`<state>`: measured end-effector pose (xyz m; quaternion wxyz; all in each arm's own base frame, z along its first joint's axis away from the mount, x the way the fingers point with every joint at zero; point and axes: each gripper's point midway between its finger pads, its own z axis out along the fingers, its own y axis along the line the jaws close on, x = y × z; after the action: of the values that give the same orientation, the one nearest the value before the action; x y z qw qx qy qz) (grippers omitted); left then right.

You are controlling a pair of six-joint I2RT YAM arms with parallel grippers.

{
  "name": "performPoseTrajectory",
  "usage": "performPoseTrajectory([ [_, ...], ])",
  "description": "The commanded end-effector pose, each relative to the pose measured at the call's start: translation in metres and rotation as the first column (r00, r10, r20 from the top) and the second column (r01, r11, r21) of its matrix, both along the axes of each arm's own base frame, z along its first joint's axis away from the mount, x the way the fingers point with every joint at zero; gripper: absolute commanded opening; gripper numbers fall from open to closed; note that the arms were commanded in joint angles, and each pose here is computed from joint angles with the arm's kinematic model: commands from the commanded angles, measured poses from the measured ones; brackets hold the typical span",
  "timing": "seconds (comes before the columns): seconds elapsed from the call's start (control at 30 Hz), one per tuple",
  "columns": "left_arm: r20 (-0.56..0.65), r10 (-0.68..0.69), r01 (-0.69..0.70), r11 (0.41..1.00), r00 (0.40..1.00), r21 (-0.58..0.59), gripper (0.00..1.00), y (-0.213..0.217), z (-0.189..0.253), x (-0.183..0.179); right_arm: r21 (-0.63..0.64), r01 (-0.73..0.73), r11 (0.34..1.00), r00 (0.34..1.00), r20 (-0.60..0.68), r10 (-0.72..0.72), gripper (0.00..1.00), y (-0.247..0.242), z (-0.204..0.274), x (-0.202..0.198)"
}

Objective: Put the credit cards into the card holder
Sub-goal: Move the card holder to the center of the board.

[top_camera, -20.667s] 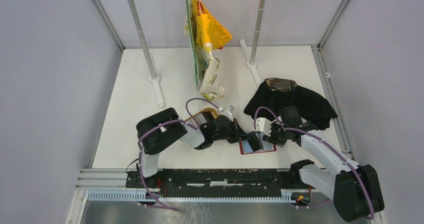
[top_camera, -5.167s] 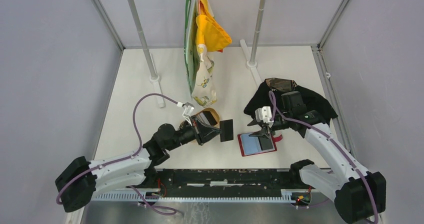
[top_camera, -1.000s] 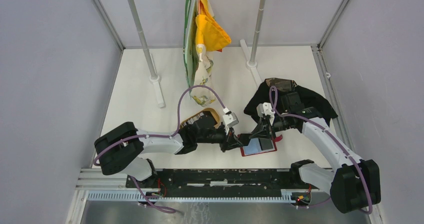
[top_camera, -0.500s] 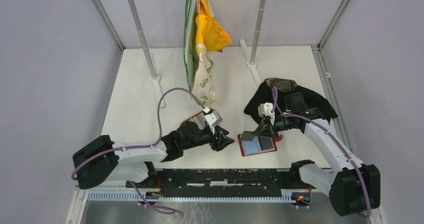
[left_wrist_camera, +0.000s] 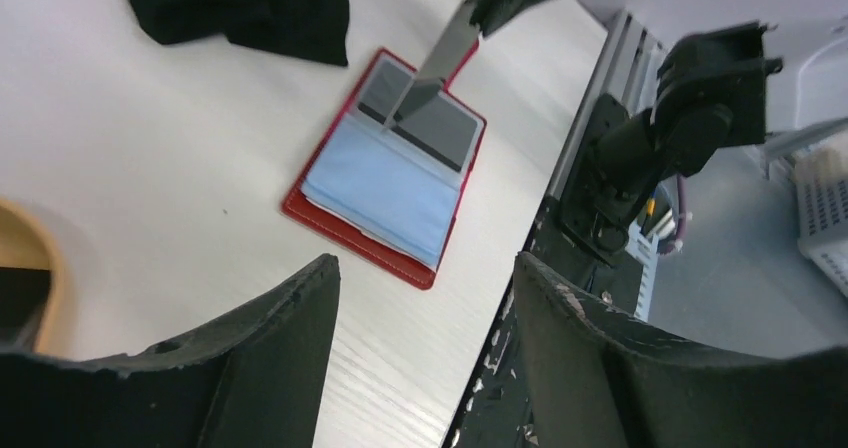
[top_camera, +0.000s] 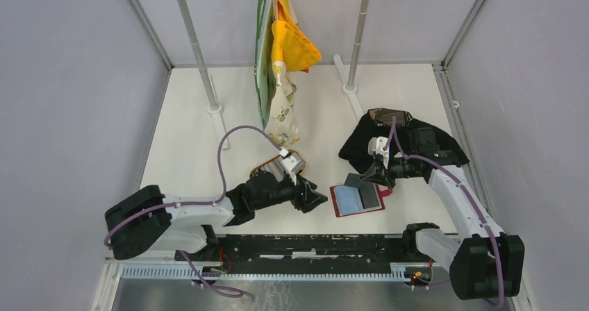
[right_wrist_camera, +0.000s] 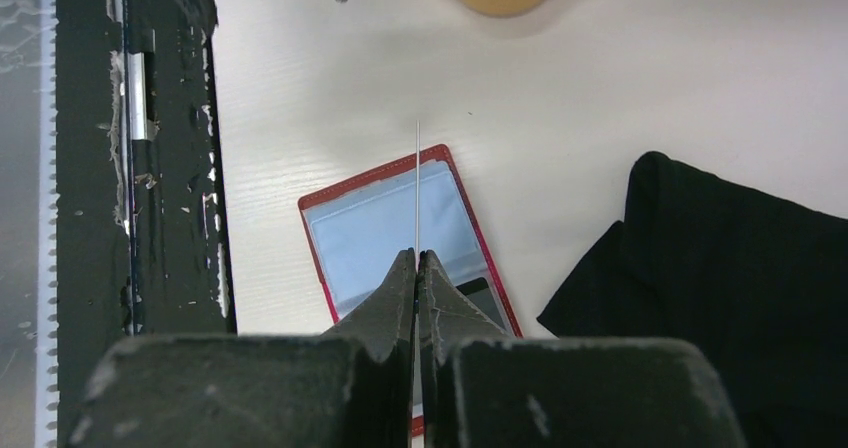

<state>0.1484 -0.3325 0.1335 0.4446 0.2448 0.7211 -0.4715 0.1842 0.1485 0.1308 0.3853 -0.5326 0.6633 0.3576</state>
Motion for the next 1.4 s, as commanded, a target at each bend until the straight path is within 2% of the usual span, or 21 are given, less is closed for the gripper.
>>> performPoseTrajectory([
  [0.0, 0.000, -0.152, 0.152, 0.987, 0.988, 0.057, 0.69, -0.028, -0.008, -0.018, -0.017, 0.025, 1.000, 1.000, 0.014, -0.025, 0.00, -0.005, 0.009, 0.010],
  [0.13, 0.027, -0.069, 0.064, 0.985, 0.997, 0.160, 0.68, -0.035, -0.028, -0.014, -0.031, 0.006, 1.000, 0.995, -0.095, -0.009, 0.00, -0.006, 0.004, -0.001],
  [0.27, 0.080, 0.018, -0.033, 0.982, 0.997, 0.186, 0.67, -0.036, -0.028, -0.010, -0.063, 0.023, 0.998, 0.978, -0.207, -0.035, 0.00, -0.010, -0.005, -0.007],
  [0.37, 0.134, 0.022, -0.048, 0.979, 0.991, 0.196, 0.66, -0.041, -0.028, -0.017, -0.103, 0.114, 0.988, 0.960, -0.245, -0.137, 0.00, -0.016, -0.017, 0.002],
  [0.47, 0.244, -0.030, -0.036, 0.964, 0.969, 0.263, 0.66, -0.051, -0.035, -0.030, -0.123, 0.188, 0.974, 0.944, -0.250, -0.214, 0.00, -0.020, -0.019, 0.011],
  [0.53, 0.380, -0.102, -0.035, 0.941, 0.919, 0.337, 0.67, -0.057, -0.040, -0.041, -0.129, 0.216, 0.968, 0.940, -0.240, -0.242, 0.00, -0.023, -0.018, 0.015],
  [0.6, 0.518, -0.175, -0.063, 0.911, 0.837, 0.409, 0.69, -0.061, -0.044, -0.046, -0.130, 0.250, 0.959, 0.935, -0.223, -0.274, 0.00, -0.026, -0.017, 0.021],
  [0.67, 0.587, -0.215, -0.098, 0.885, 0.781, 0.454, 0.71, -0.065, -0.048, -0.044, -0.123, 0.278, 0.953, 0.932, -0.205, -0.298, 0.00, -0.028, -0.016, 0.026],
  [0.77, 0.627, -0.266, -0.104, 0.866, 0.732, 0.489, 0.72, -0.077, -0.051, -0.041, -0.104, 0.322, 0.941, 0.921, -0.198, -0.337, 0.00, -0.036, -0.014, 0.033],
  [0.87, 0.605, -0.317, -0.059, 0.853, 0.731, 0.518, 0.72, -0.090, -0.058, -0.040, -0.092, 0.324, 0.942, 0.920, -0.201, -0.336, 0.00, -0.038, -0.013, 0.034],
  [1.0, 0.504, -0.343, 0.042, 0.855, 0.793, 0.517, 0.71, -0.103, -0.071, -0.033, -0.081, 0.315, 0.946, 0.924, -0.201, -0.325, 0.00, -0.038, -0.012, 0.033],
  [1.37, 0.384, -0.361, 0.119, 0.842, 0.850, 0.526, 0.68, -0.104, -0.110, -0.024, -0.065, 0.292, 0.954, 0.926, -0.233, -0.299, 0.00, -0.035, -0.016, 0.031],
])
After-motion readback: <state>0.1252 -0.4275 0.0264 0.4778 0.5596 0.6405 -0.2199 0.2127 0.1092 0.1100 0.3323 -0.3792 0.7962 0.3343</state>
